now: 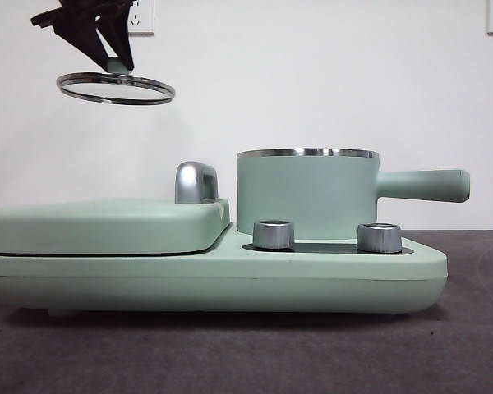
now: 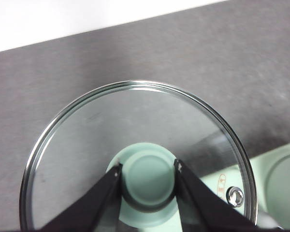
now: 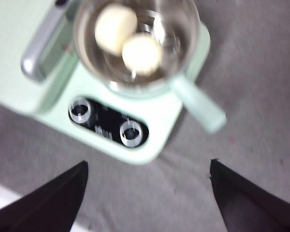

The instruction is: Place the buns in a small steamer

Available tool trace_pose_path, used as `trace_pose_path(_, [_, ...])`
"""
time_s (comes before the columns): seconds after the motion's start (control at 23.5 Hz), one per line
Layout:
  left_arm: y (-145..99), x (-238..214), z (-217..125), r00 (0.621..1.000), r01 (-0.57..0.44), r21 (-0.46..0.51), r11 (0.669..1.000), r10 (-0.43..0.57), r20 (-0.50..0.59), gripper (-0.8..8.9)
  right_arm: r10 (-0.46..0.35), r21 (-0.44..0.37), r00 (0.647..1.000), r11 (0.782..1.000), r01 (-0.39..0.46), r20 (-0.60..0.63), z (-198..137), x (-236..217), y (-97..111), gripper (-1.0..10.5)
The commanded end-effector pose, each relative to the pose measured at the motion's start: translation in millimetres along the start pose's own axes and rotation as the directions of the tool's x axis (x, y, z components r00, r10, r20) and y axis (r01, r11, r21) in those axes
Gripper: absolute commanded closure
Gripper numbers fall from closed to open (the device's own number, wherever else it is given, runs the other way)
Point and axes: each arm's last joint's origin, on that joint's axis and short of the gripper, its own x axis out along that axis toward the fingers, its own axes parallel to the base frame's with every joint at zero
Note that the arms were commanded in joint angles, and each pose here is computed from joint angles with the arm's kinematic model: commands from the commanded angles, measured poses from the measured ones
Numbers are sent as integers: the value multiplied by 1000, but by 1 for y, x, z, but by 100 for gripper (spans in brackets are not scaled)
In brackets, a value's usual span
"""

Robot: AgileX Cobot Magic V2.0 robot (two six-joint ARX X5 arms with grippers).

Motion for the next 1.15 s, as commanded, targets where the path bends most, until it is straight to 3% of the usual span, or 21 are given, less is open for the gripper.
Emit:
trace_pose_path(0.04, [-13, 2, 7, 999, 26, 24, 999, -27, 33, 759, 13, 2, 1000, 1000, -13, 24, -34, -5, -4, 545])
trace_pose_path(0.21, [-51, 5, 6, 995, 97, 84, 992, -98, 4, 759, 43, 27, 978, 998, -49, 205, -92, -1, -14, 545])
trace_pose_path(0.43, [-108, 5, 2, 980, 201, 180, 963, -200, -26, 759, 97, -2, 888, 994, -108, 450, -144, 5, -22, 545])
trace_pose_path(0.64, [-155, 6, -8, 959, 284, 280, 917, -277, -63, 768, 158, -37, 855, 986, -161, 494, -164, -1, -24, 545])
trace_pose_path(0.98, [-197, 22, -27, 934, 355, 362, 862, -337, -115, 792, 175, -47, 843, 983, -176, 509, -163, -2, -23, 545])
trace_pose_path(1.15, [-213, 37, -33, 892, 450, 366, 815, -427, -145, 794, 178, -51, 833, 983, -178, 523, -162, -3, -23, 545])
